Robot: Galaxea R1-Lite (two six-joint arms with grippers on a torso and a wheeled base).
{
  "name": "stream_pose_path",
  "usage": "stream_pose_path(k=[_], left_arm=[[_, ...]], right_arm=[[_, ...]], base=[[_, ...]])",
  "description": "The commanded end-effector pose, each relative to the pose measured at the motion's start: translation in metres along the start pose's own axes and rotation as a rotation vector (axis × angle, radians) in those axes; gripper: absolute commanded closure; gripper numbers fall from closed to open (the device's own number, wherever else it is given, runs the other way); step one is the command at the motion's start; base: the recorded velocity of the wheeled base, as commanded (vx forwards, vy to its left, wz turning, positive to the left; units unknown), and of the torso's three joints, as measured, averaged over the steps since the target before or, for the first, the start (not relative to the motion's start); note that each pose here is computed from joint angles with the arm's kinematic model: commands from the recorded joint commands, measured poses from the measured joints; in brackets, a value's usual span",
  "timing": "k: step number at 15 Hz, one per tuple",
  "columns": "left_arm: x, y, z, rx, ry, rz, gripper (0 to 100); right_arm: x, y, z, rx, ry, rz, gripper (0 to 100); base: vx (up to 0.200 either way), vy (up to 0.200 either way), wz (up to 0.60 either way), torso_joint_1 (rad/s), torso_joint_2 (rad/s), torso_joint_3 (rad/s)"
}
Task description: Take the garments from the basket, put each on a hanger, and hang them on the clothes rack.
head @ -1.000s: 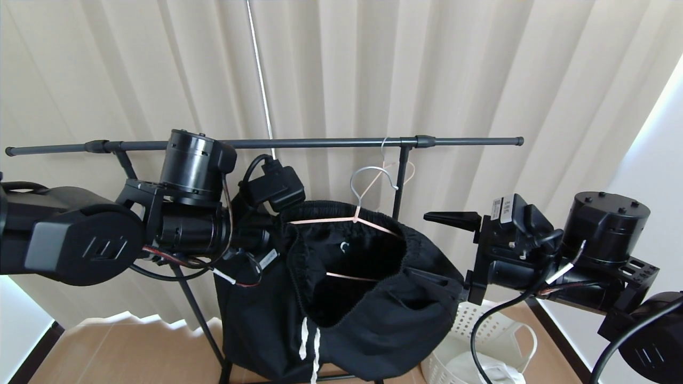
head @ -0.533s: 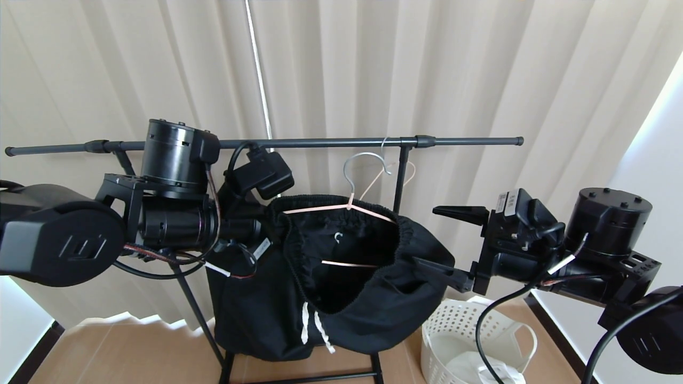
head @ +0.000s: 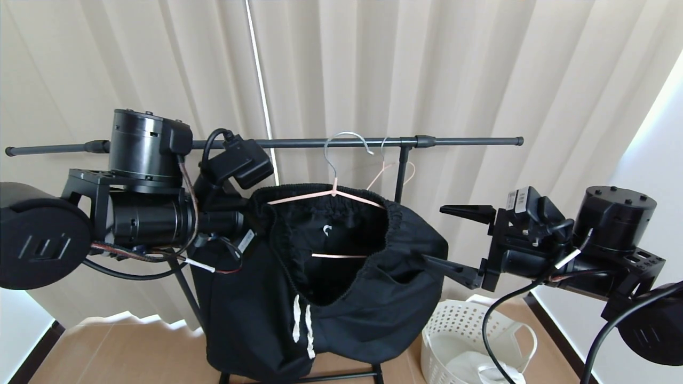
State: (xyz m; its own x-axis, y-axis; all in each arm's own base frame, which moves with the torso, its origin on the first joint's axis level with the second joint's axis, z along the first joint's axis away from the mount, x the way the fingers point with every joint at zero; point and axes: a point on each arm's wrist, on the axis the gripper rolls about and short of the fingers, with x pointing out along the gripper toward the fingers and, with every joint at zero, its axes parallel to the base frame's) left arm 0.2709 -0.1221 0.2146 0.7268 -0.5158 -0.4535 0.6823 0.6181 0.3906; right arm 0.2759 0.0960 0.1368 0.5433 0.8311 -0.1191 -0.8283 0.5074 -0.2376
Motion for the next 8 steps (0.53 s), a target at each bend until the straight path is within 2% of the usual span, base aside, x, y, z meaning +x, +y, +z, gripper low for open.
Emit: stream_pose_path(k=[1, 8], left_arm=[[-0.012, 0.005, 0.002, -0.003, -0.019, 0.032, 100], [-0.029, 0.009, 0.007, -0.001, -0.049, 0.068, 100]], right_arm=[[0.002, -0.001, -0.007, 0.014, 0.016, 0.002, 0], [0.019, -0.007, -0.036, 0.067, 0.077, 0.022, 0]], base=[[0.000, 0.000, 0.00, 0.000, 0.00, 0.000], [0.000, 0.000, 0.00, 0.000, 0.00, 0.000]])
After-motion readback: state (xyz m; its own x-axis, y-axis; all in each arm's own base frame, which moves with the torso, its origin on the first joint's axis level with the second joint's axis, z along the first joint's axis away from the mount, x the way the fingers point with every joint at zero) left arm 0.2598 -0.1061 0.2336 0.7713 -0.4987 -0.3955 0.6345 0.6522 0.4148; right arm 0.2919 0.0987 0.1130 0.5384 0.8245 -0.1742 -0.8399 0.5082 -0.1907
